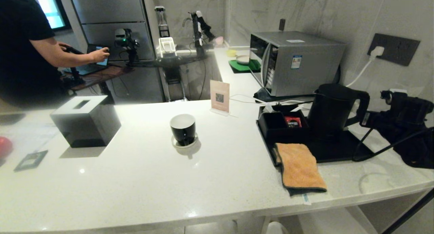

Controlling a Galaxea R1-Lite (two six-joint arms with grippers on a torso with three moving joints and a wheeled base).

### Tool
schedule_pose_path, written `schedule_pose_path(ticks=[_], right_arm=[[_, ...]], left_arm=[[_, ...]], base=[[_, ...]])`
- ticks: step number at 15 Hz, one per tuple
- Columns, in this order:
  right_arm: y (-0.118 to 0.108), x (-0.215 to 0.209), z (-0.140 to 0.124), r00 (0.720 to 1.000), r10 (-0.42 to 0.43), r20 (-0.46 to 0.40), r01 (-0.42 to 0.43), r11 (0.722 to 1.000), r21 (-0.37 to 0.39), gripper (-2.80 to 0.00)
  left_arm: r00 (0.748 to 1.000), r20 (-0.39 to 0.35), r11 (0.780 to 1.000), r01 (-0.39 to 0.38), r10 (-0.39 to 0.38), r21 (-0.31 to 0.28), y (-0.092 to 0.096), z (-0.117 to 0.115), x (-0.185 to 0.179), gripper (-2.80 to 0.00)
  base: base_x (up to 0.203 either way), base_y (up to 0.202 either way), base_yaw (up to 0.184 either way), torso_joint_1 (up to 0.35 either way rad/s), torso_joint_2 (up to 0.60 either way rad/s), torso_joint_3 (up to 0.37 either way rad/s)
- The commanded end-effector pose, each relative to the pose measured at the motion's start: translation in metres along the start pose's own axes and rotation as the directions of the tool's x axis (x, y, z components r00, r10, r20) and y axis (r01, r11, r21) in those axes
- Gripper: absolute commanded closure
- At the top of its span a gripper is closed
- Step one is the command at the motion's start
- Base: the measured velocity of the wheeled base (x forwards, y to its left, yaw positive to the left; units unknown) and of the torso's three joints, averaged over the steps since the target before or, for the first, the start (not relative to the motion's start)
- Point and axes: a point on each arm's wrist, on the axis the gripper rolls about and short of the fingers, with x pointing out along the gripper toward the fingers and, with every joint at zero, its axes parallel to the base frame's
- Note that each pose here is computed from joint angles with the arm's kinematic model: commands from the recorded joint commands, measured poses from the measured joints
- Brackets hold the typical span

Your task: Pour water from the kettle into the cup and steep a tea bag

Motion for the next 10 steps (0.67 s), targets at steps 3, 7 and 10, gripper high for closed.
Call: schedule_pose_path(ticks=[3,7,10], right_arm=[[0.002,0.017,-0.011,0.999,-0.004,0.046,0.004,1.000,0.004,-2.80],[0.001,0.022,-0.014,0.997,-0.009,0.076,0.008,1.000,0.013,-2.80],[-0.002,0.024,-0.016,0.995,-0.016,0.095,0.014,1.000,0.017,-2.80]], left_arm=[[1.000,-0.001,1.000,-0.001,0.001,-0.001,0.000,0.000,0.000,0.00],[1.000,0.000,1.000,-0.001,0.001,-0.001,0.000,0.000,0.000,0.00],[1.000,0.000,1.000,-0.001,0.001,-0.001,0.000,0.000,0.000,0.00]], base=[[0.000,0.000,0.000,0.000,0.00,0.000],[0.000,0.000,0.000,0.000,0.00,0.000],[0.000,0.000,0.000,0.000,0.00,0.000]])
